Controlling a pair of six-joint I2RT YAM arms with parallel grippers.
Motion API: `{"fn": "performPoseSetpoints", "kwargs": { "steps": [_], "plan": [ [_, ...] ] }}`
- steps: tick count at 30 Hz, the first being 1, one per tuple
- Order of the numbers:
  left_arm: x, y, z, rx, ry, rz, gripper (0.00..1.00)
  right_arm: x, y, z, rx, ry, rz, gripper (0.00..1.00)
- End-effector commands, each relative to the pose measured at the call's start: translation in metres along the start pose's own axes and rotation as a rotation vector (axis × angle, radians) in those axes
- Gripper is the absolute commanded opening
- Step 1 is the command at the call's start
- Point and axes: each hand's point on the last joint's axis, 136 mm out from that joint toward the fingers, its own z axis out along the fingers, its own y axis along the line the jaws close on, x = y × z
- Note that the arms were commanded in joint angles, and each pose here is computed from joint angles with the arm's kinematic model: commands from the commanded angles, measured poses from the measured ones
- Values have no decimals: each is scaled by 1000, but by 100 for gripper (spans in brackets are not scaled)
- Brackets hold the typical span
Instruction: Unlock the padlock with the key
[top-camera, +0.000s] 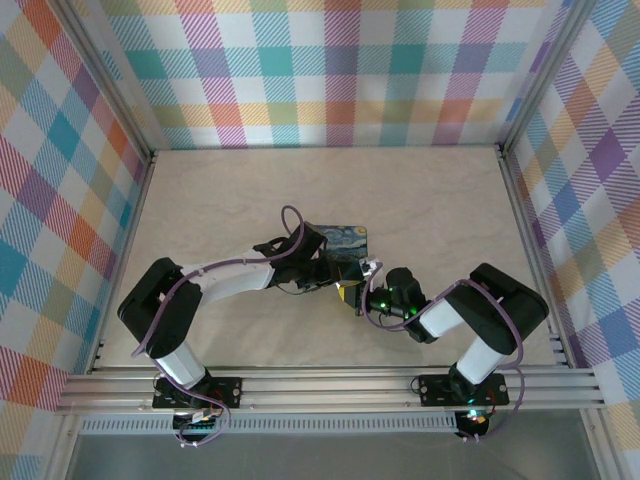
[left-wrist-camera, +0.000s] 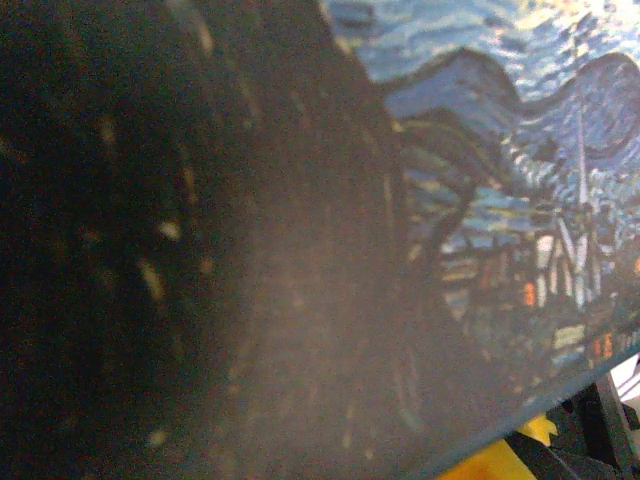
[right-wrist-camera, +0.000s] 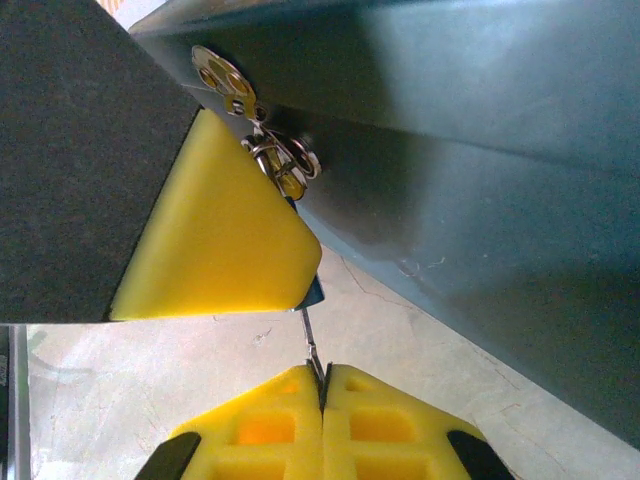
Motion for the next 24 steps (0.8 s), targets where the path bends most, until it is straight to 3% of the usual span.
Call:
{"fn": "performPoseSetpoints", "kwargs": {
  "steps": [1,10,24],
  "plan": [
    [-13,14,10,-67,-65,-10,19,-28,42,-4,-158,-93,-58,0],
    [-17,14,12,-68,-74,-16,18,-24,36,-6,-124,-81,-42,0],
    [-15,10,17,-41,-56,-27,18,-37,53,-7,-195,-133,-58,0]
  ]
}}
